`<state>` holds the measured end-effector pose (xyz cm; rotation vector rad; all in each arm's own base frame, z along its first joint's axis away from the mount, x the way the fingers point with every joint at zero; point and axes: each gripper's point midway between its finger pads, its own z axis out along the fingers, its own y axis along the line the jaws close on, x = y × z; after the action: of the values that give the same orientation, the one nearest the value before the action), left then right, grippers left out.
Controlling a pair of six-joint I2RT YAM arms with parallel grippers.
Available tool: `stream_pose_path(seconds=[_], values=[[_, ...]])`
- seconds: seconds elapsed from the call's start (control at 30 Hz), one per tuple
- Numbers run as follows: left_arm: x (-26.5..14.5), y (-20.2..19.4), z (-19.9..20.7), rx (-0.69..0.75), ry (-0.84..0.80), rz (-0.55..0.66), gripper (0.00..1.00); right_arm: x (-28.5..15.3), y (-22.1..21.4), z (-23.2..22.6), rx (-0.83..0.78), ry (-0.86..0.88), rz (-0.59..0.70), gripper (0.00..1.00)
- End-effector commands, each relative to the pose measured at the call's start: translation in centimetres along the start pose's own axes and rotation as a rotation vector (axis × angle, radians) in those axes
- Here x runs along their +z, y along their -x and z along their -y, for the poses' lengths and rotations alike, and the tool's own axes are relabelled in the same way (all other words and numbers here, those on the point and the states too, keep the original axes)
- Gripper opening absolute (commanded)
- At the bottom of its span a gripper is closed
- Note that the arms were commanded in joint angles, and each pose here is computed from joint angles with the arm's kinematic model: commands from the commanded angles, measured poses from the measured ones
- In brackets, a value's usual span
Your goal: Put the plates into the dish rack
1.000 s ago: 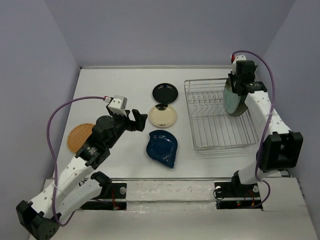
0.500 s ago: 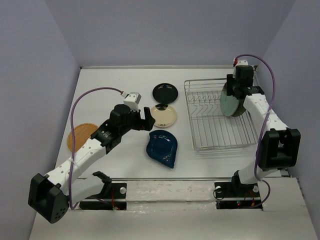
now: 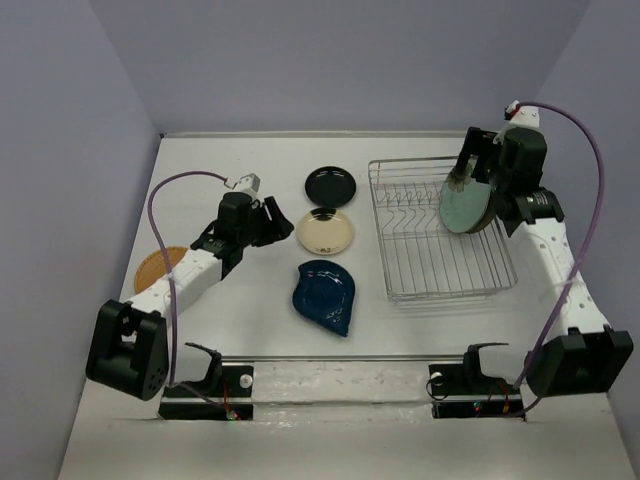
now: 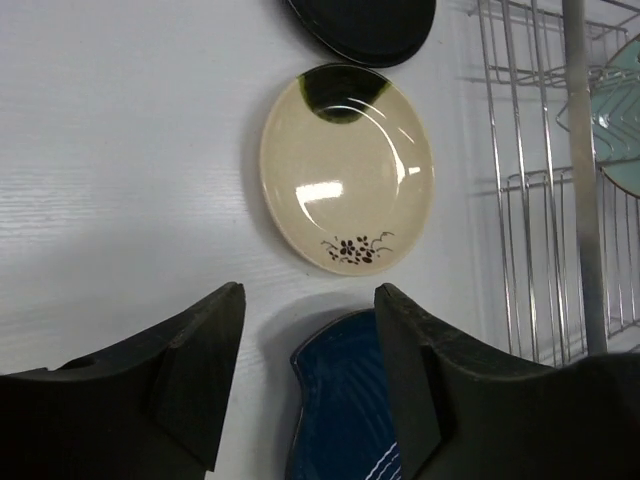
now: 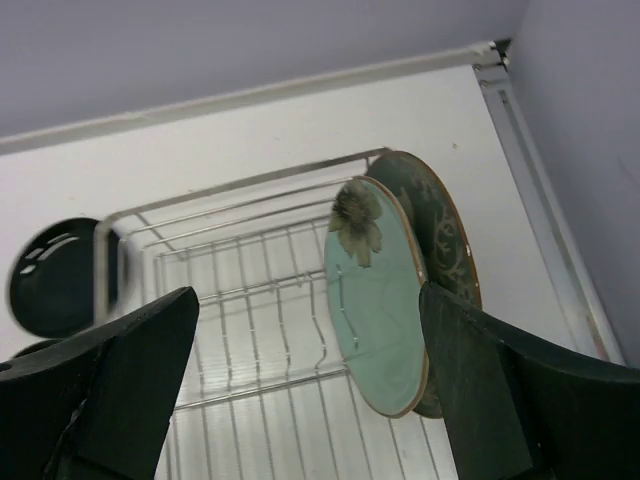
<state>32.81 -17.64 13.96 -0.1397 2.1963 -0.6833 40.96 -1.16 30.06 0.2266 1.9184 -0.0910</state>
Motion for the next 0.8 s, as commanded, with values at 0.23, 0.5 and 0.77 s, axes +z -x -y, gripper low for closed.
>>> stream_pose_path(seconds=[0.23,0.5,0.77], values=[[6.4,1.2,-0.7,-0.108,0.05,-0.01,0.53,-7.8,0.5,-9.1,0.234,0.531,0.112,0.9],[11.4,-1.0,-1.8,-0.042,0.147,-0.09,0.51,-8.9,-3.6,-13.8,0.195,0.653,0.025,0.88],[13.0,-1.6,-3.6,-0.022,0.217,-0.1,0.3,-9.5,-4.8,-16.2,0.187,0.725,-0.006,0.88]])
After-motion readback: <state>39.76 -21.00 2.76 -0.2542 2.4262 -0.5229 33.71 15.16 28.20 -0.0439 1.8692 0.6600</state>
